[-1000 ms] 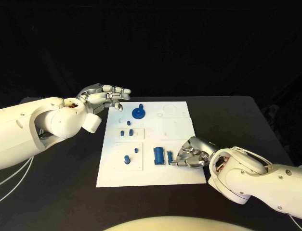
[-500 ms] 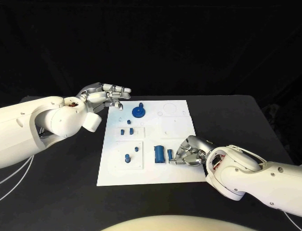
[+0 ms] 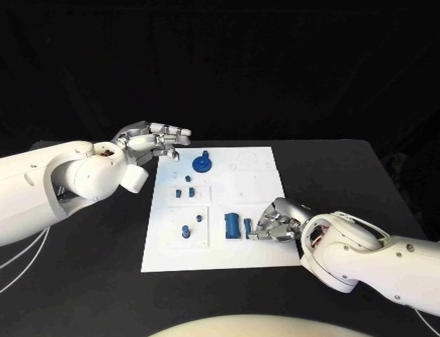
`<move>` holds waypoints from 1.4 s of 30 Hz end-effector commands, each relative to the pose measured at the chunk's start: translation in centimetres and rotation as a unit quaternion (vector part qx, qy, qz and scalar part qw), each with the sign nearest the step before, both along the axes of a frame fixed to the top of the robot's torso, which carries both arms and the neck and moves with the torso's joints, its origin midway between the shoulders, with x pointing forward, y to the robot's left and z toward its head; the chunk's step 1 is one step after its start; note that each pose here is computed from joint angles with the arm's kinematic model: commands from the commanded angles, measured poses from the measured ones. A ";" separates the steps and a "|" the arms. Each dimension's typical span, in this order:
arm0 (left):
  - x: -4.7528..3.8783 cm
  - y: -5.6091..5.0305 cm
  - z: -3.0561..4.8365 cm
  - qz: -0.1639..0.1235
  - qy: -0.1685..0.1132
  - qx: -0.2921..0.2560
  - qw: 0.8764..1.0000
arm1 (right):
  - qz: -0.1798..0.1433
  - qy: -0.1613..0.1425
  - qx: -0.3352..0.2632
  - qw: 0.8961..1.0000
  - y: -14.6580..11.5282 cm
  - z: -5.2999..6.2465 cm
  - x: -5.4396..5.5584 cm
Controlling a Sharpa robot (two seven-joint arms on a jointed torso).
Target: Assemble the parts on the task board
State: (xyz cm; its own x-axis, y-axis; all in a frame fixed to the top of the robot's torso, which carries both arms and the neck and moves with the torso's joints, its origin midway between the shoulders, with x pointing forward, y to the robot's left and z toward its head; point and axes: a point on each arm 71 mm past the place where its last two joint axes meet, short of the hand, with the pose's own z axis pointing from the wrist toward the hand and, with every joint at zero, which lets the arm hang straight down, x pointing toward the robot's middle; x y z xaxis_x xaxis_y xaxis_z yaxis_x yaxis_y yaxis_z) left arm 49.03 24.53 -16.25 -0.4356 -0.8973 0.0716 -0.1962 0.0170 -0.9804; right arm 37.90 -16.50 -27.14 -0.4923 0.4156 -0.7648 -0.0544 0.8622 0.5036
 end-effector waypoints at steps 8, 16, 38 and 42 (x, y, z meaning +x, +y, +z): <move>-0.06 -0.1 -0.26 -0.006 0.001 -0.004 1.000 | 0.004 -0.023 0.072 0.997 -0.6 2.1 -0.1; 0.07 -0.2 -1.15 0.011 -0.002 -0.019 1.000 | -0.014 -0.047 0.189 0.981 -1.9 4.0 2.6; 1.89 -0.6 -4.04 0.118 -0.012 -0.068 0.991 | -0.041 -0.079 0.335 0.938 -3.2 5.3 10.6; 2.06 -0.7 -4.42 0.153 -0.019 -0.070 0.986 | -0.053 -0.075 0.369 0.925 -2.8 5.0 11.7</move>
State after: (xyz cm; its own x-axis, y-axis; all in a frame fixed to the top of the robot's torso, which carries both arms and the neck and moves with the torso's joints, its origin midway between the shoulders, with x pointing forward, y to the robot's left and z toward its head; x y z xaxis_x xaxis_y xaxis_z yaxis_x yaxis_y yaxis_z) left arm 50.86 23.34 -20.89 -0.2456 -0.9535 0.1746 -0.1862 -0.1304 -0.9738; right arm 49.34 -19.37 -22.36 -0.3146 0.8611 -0.3994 -0.0896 0.3919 0.9156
